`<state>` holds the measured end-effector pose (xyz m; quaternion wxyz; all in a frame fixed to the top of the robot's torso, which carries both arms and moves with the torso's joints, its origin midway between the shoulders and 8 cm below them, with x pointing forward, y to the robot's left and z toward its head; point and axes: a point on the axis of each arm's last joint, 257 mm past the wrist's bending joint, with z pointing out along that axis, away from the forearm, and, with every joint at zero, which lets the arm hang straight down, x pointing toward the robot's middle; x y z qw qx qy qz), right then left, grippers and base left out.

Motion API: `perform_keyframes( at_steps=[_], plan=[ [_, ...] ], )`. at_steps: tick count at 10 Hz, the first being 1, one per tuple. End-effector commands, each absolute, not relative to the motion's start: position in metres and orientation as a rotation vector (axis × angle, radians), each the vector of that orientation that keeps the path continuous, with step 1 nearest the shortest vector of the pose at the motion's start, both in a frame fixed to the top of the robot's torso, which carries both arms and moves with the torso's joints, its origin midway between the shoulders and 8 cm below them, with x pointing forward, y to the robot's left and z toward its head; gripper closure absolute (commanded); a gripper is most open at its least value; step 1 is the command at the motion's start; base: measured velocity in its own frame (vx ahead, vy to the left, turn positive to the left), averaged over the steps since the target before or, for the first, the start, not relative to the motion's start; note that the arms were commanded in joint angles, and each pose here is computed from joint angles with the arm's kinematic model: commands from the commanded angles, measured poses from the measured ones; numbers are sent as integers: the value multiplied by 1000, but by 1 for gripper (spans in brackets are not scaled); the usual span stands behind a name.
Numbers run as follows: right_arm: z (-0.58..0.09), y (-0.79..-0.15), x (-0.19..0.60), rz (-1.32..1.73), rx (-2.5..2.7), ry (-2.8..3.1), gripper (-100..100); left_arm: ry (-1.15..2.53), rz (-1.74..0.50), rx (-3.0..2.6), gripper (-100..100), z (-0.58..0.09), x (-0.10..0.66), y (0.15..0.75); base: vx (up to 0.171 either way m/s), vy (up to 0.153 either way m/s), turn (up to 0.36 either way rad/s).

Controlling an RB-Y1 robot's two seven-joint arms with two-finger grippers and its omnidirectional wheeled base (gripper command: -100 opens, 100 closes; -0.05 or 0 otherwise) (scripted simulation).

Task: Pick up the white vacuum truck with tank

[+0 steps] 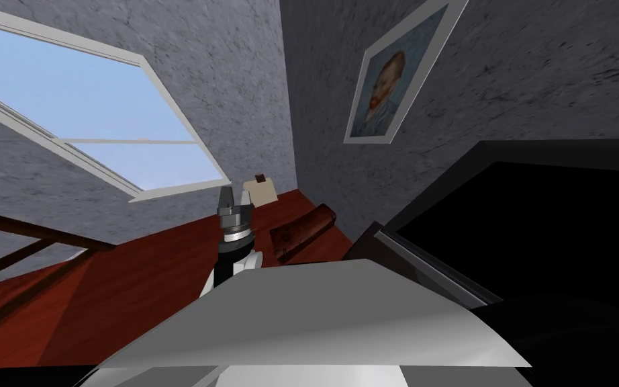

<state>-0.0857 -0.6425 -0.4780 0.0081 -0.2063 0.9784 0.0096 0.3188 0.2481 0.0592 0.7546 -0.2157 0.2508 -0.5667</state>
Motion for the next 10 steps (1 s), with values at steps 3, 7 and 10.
perform_keyframes(
  at_steps=[3,7,10],
  plan=[
    [-483,-635,-116,13,-481,3093,-100,547,-1236,-471,0,59,319,248,-116,-29,358],
    [-497,-608,-124,54,-345,3075,-100,547,-1236,-471,0,59,319,248,-24,-5,87],
    [-504,-587,-144,73,-193,3074,-100,547,-1236,-471,0,59,319,248,-124,-16,369]
  ],
)
